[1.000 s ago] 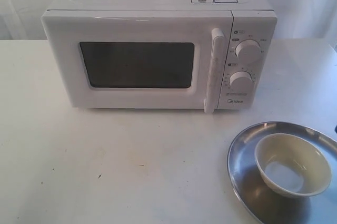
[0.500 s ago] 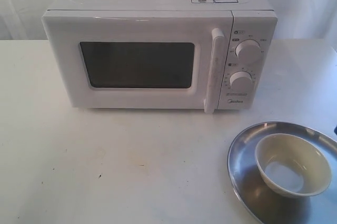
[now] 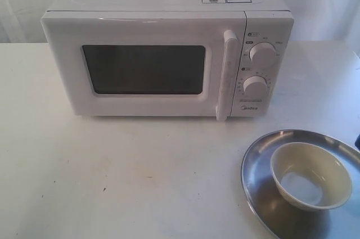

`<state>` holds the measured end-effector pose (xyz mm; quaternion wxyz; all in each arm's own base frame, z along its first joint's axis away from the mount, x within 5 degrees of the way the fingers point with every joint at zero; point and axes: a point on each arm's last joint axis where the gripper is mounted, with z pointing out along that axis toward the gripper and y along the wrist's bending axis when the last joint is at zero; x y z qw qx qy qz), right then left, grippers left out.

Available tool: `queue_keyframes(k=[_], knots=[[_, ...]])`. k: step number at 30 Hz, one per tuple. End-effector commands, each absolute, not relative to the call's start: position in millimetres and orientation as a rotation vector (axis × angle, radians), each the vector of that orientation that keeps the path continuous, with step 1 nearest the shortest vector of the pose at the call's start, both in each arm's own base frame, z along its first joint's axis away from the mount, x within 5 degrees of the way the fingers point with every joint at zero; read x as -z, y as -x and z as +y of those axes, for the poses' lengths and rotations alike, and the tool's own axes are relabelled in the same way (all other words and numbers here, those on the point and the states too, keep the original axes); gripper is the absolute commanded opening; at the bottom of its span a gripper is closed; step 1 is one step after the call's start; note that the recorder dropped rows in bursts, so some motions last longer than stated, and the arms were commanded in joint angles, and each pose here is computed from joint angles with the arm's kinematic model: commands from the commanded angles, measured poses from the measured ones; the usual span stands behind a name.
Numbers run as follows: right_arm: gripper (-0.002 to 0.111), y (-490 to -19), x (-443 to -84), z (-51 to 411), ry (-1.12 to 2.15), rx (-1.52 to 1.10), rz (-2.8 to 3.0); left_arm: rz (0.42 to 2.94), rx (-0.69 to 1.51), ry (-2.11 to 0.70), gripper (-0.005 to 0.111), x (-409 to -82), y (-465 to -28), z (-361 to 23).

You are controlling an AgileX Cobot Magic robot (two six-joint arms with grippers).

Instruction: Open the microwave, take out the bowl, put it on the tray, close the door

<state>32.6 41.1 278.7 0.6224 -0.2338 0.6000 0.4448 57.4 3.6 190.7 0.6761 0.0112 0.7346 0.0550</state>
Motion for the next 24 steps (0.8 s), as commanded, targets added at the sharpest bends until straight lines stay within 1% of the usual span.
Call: queue_keyframes(k=[1,11,14,17,22,24], knots=[[0.000,-33,-277,40,0.497,-1.056,1.402,1.642,-0.118,-0.019,0.000,-192,-57,3],[0.000,-33,-278,40,0.495,-1.052,1.401,1.642,-0.118,-0.019,0.000,-192,-57,3],[0.000,-36,-281,35,0.470,-0.995,1.394,1.642,-0.118,-0.019,0.000,-192,-57,3],[0.000,-39,-274,26,0.374,-0.876,1.395,1.642,-0.118,-0.019,0.000,-192,-57,3],[0.000,-48,-240,19,0.187,-0.601,1.463,1.642,-0.118,-0.019,0.000,-192,-57,3],[0.000,-50,-232,18,0.153,-0.515,1.469,1.642,-0.118,-0.019,0.000,-192,-57,3]])
